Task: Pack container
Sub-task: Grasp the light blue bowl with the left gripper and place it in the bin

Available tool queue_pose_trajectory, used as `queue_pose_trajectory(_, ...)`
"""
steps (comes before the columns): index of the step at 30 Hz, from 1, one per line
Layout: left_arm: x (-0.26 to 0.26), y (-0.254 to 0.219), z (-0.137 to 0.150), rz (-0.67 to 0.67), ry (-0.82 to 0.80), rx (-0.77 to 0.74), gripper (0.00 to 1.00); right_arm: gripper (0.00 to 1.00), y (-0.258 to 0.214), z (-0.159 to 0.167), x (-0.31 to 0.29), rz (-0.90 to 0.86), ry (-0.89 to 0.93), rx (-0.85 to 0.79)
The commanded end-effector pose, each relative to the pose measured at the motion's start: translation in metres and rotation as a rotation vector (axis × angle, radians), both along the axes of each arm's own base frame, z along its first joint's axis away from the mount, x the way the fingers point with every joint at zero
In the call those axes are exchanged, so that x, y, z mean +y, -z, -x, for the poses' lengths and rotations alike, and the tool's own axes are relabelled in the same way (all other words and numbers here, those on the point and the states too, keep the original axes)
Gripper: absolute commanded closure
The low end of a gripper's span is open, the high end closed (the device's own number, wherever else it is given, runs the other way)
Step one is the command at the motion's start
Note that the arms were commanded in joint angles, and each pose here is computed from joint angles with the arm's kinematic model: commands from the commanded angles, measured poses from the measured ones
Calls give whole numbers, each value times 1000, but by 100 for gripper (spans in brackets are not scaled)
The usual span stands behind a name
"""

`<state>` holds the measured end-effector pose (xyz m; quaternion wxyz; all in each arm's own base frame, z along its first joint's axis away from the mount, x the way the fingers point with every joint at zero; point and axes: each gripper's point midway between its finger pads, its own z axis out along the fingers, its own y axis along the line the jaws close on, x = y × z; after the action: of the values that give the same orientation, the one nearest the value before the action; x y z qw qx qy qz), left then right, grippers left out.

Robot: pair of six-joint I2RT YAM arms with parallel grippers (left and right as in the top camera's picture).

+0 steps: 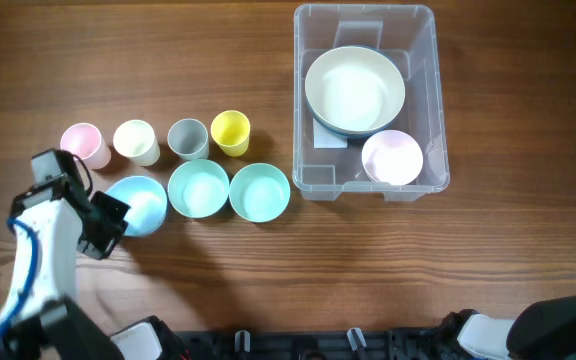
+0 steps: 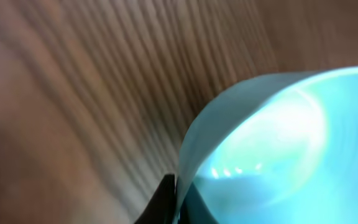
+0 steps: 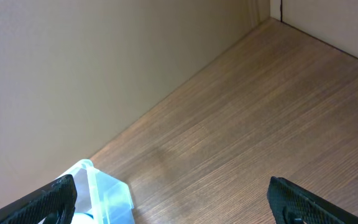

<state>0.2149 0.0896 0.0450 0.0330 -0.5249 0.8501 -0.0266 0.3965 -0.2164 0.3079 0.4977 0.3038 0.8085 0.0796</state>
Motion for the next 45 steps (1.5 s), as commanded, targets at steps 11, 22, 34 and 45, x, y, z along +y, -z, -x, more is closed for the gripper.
queue_pose_trajectory(11,-166,-264,-139,-175,849,-971,96,0,1,-2,-3,2,7,1)
queue_pose_trajectory(22,-370,-182,-202,72,1362,-1154,96,0,1,-2,-3,2,7,1)
queue_pose_trajectory(34,-462,-103,-154,188,1544,-1028,96,0,1,-2,-3,3,6,1)
queue_pose_trajectory(45,-466,-61,-158,190,1550,-951,73,0,1,-2,-3,2,7,1)
